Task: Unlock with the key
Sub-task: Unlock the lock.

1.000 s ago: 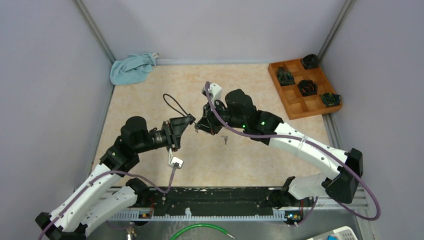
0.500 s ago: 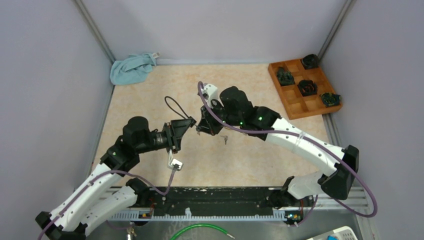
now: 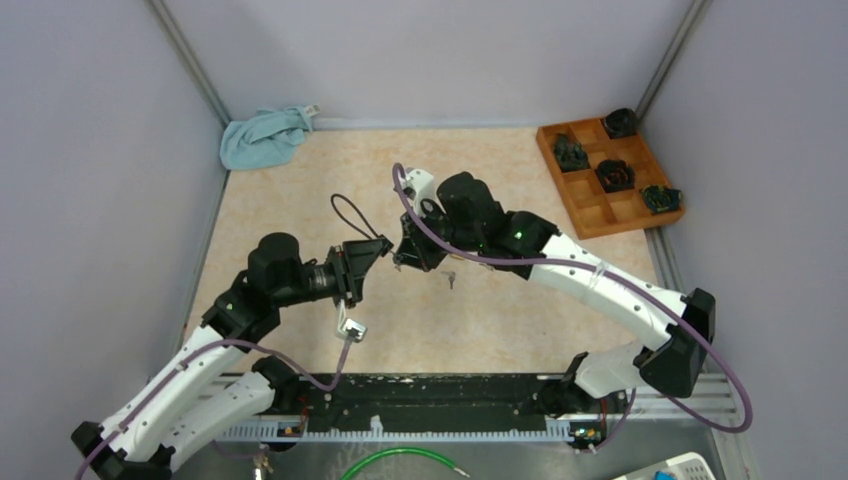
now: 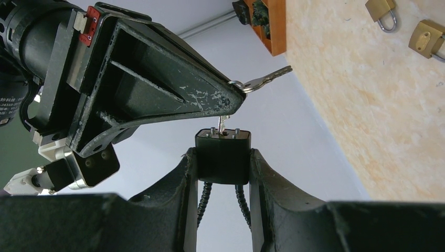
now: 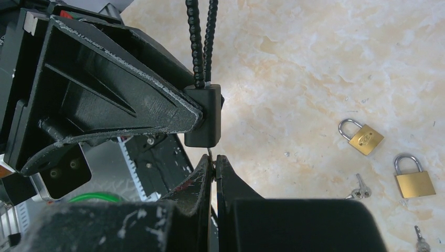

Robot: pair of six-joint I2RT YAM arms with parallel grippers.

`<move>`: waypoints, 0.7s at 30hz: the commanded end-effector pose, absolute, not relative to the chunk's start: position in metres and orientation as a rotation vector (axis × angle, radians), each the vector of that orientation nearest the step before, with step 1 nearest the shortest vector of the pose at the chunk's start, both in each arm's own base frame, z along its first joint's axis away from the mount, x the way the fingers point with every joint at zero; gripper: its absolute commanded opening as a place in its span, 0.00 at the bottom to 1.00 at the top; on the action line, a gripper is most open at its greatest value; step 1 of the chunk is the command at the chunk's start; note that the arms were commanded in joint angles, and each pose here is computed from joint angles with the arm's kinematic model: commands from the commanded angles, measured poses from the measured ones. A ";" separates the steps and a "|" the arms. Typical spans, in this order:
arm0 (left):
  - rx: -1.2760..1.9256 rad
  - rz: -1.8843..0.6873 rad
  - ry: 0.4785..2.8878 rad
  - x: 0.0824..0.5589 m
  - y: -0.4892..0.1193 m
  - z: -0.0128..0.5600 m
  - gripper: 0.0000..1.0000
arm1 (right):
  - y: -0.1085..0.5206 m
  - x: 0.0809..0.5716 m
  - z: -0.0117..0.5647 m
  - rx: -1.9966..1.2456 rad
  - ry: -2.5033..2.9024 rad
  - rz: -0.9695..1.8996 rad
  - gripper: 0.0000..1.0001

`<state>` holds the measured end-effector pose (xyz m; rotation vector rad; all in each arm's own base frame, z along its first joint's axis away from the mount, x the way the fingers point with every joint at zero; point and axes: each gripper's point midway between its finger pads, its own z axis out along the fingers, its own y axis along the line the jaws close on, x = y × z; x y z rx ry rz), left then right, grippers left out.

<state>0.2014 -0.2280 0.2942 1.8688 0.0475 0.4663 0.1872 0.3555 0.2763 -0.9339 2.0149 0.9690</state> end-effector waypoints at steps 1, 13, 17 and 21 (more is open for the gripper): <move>1.900 0.490 -0.066 0.194 -0.234 0.289 0.00 | 0.355 0.188 0.329 -0.883 1.822 1.018 0.00; 1.880 0.504 -0.002 0.200 -0.230 0.295 0.00 | 0.348 0.178 0.324 -0.899 1.830 1.036 0.00; 1.870 0.506 0.013 0.201 -0.230 0.298 0.00 | 0.345 0.176 0.318 -0.900 1.842 1.033 0.00; 1.862 0.508 0.019 0.201 -0.229 0.301 0.00 | 0.346 0.178 0.320 -0.890 1.836 1.033 0.00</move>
